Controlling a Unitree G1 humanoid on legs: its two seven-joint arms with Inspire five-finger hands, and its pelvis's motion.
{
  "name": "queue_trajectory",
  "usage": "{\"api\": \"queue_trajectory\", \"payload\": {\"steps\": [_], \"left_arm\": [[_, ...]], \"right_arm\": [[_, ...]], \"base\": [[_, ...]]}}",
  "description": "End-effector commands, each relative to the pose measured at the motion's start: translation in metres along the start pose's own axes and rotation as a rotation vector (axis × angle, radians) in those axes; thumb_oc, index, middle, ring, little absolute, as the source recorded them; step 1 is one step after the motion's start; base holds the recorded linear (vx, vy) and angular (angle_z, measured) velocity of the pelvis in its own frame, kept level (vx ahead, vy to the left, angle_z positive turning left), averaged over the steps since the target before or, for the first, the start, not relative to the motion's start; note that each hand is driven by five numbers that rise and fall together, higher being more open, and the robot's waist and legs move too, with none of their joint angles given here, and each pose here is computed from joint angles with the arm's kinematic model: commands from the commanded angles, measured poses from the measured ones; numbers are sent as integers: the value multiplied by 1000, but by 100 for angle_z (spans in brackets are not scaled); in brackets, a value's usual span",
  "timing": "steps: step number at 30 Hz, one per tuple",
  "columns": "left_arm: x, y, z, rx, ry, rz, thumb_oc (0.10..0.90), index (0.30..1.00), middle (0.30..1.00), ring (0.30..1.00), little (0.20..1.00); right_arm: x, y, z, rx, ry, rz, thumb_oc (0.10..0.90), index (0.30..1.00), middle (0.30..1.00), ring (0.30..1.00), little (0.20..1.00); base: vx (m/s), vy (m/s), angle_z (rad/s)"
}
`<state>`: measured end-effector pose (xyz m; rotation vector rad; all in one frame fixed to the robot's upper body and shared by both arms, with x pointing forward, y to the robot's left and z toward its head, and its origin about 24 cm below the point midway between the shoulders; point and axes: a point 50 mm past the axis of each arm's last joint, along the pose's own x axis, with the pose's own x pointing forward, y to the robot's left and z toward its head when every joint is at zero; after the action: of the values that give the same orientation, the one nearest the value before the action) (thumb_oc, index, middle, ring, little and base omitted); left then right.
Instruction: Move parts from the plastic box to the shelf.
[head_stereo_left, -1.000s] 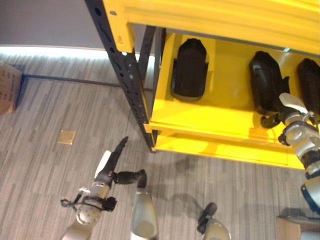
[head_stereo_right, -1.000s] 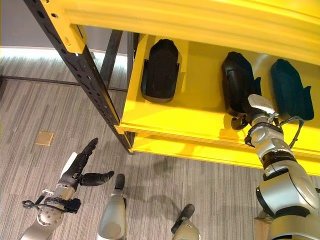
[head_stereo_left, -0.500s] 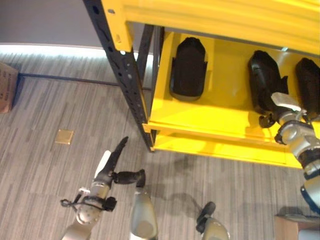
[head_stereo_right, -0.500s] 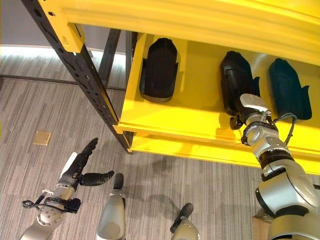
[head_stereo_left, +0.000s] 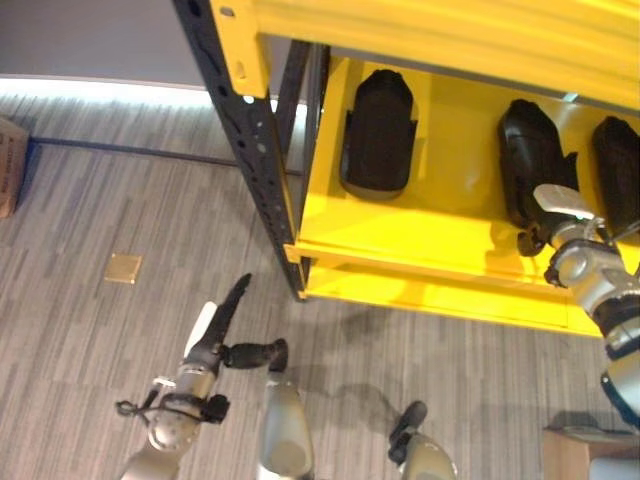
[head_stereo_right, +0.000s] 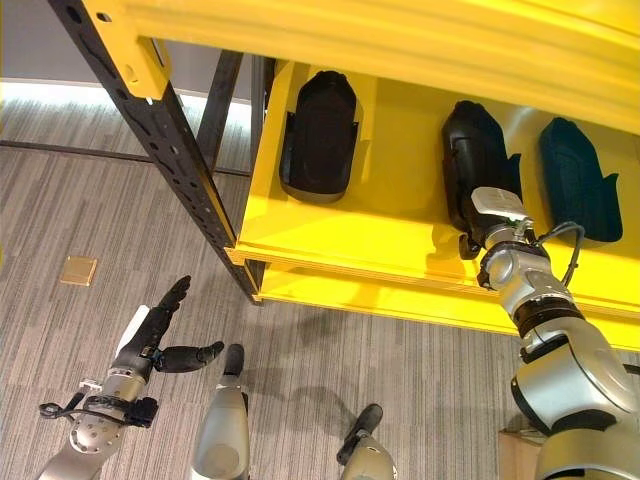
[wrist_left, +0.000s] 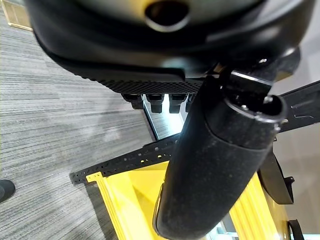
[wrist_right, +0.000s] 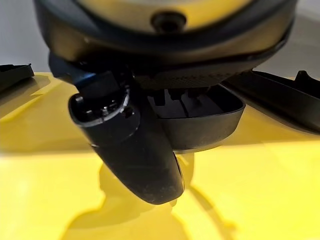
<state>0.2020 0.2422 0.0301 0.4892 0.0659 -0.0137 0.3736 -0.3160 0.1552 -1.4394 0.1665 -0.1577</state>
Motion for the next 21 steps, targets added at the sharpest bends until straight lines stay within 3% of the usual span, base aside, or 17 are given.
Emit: {"api": "queue_trajectory", "payload": {"steps": [1, 21], "left_arm": [[-2, 20, 22, 3, -136, 65, 900, 1000, 1000, 1000, 1000], [-3, 22, 20, -9, -130, 89, 900, 1000, 1000, 1000, 1000]], "right_arm": [[9, -40, 37, -49, -148, -108, 900, 1000, 1000, 1000, 1000], [12, -48, 64, -35, -229, -135, 900, 1000, 1000, 1000, 1000]], "base": [[0, 0, 0], [0, 0, 0]]}}
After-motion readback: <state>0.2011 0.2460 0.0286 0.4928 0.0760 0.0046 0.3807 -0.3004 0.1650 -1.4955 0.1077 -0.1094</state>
